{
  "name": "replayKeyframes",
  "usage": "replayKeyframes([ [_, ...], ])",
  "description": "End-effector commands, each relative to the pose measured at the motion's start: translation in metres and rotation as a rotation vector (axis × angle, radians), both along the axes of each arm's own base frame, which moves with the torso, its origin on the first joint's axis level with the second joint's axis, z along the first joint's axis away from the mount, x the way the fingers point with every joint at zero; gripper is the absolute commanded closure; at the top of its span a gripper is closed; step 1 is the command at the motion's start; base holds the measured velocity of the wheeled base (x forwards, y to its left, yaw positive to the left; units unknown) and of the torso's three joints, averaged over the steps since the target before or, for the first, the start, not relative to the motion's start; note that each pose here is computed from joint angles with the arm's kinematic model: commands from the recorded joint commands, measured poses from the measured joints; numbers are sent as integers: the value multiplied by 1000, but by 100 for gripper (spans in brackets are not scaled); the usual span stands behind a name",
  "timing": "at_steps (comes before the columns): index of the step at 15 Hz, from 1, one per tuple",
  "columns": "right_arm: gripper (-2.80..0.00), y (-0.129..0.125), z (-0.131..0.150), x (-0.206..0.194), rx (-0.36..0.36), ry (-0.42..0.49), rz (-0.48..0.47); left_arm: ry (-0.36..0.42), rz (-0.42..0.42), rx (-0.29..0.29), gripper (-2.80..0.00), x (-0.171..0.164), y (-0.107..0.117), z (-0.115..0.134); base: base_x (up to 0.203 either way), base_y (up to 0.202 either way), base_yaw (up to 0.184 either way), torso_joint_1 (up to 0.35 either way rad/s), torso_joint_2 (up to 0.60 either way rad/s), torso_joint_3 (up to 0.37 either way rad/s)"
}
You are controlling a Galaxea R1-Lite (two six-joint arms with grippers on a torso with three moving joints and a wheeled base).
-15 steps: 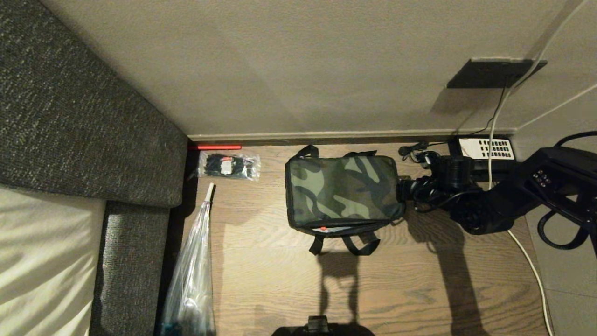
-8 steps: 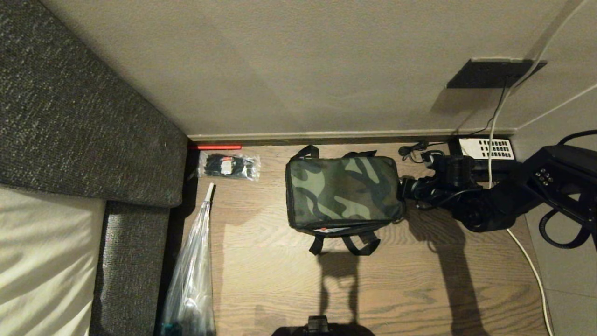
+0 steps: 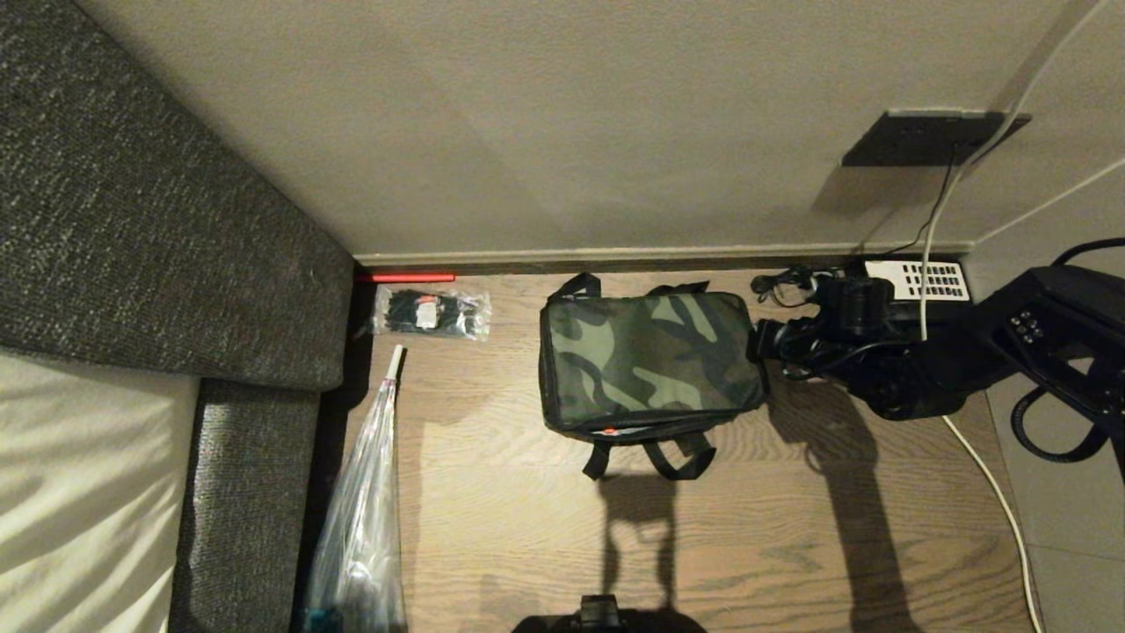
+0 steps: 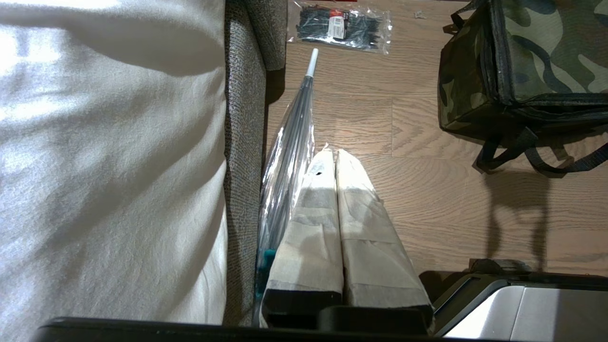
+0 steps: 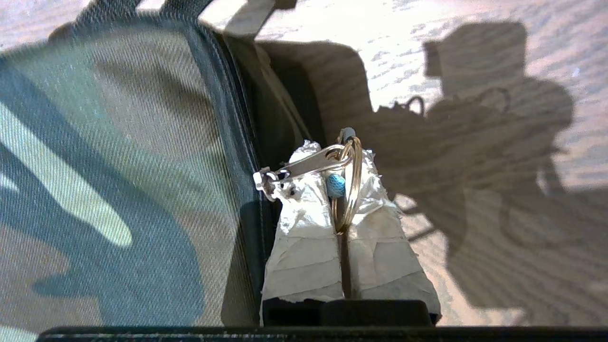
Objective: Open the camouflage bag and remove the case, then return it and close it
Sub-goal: Open the top of the storage box
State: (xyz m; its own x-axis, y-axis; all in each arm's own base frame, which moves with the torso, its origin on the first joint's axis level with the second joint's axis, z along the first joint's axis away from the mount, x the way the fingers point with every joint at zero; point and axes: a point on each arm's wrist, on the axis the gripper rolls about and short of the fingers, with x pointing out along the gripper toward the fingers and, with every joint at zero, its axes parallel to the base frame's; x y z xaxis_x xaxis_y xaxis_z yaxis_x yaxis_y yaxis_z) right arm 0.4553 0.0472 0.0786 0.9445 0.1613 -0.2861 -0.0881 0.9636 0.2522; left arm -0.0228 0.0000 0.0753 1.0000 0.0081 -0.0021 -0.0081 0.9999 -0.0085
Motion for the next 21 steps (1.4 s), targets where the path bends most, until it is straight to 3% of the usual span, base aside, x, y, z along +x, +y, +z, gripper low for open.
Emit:
replayKeyframes([
  [1,0,1,6,6,4,-28,1,1,1,-1,0,0,0,-1,0,0,0,0,0,0],
  [21,0,19,15,29,-5,-131,33,1,1,-1,0,0,0,-1,0,0,0,0,0,0],
])
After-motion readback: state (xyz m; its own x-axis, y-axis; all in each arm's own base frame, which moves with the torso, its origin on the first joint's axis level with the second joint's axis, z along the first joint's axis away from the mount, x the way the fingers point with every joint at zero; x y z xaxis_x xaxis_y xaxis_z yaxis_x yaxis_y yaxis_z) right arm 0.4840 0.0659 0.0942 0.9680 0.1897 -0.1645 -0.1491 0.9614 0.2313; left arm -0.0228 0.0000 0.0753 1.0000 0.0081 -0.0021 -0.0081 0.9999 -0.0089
